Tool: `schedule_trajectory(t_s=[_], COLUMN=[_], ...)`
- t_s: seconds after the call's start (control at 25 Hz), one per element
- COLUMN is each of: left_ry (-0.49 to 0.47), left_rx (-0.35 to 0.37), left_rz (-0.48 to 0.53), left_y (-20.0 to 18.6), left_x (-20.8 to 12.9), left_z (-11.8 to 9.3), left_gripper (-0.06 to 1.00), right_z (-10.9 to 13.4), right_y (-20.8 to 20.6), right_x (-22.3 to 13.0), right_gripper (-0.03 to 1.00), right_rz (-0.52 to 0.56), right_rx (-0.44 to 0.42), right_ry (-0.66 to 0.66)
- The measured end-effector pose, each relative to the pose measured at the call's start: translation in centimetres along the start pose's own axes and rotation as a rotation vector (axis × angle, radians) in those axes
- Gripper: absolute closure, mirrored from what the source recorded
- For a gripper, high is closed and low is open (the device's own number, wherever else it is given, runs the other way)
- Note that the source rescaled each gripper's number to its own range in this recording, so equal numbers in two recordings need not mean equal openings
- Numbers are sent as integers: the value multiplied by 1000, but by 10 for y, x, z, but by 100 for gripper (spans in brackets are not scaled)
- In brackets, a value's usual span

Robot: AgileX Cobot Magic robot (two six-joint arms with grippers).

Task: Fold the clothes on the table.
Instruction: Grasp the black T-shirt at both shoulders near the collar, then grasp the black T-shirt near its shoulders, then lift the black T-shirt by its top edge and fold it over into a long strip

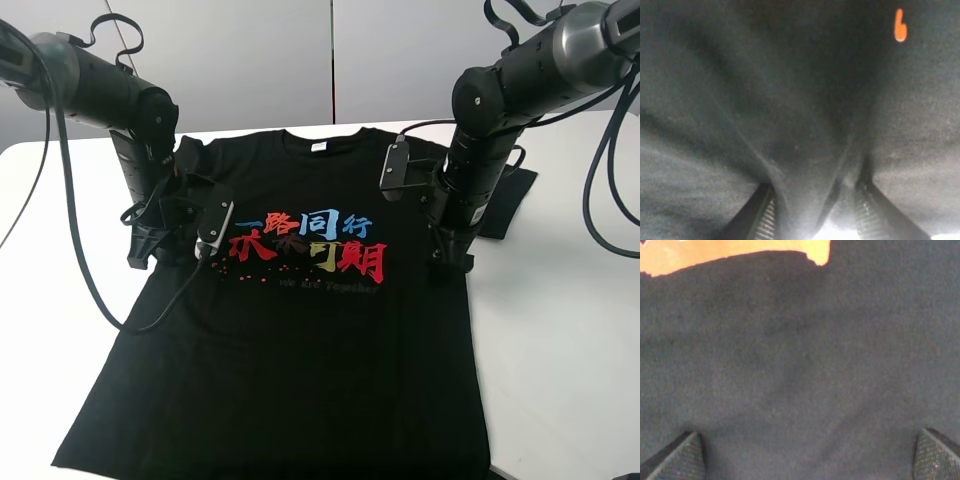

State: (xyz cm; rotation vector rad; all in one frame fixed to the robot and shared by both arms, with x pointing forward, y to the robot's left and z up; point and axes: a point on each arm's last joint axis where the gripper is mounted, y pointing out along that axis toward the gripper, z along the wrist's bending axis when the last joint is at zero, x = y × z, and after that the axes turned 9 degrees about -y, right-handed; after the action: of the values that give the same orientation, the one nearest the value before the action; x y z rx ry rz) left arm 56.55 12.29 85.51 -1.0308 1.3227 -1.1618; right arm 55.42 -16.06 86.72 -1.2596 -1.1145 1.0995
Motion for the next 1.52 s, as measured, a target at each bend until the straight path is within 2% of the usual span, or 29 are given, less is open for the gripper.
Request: schedule_trajectory(t_s=[0.56, 0.64, 0.68, 0.88, 0.96, 1.04, 1.08, 1.12, 1.24, 1.52], left_ry=[0, 0, 0, 2, -19, -96, -131, -162, -185, -186], left_rx=[-2, -2, -2, -1, 6, 8, 11, 20, 51, 85], left_rz=[1, 1, 1, 2, 7, 27, 43, 61, 93, 108], left_y=[1, 1, 1, 1, 1, 1, 1, 1, 1, 1], left_x=[0, 0, 0, 0, 0, -2, -3, -3, -5, -6], left_z=[0, 0, 0, 0, 0, 0, 0, 0, 2, 5], left_gripper=[43, 43, 43, 43, 48, 68, 83, 89, 93, 94], right_z=[0, 0, 0, 1, 2, 3, 3, 3, 2, 2], right_y=[13, 13, 13, 13, 13, 13, 13, 13, 13, 8], right_x=[1, 1, 1, 1, 0, 1, 1, 1, 1, 1], right_gripper=[8, 16, 24, 81, 94, 96, 96, 97, 97, 97], right_rz=[12, 10, 10, 16, 21, 21, 21, 21, 20, 14], right_rx=[36, 33, 33, 53, 65, 67, 67, 67, 66, 54], right_ry=[10, 10, 10, 18, 20, 18, 18, 18, 19, 15])
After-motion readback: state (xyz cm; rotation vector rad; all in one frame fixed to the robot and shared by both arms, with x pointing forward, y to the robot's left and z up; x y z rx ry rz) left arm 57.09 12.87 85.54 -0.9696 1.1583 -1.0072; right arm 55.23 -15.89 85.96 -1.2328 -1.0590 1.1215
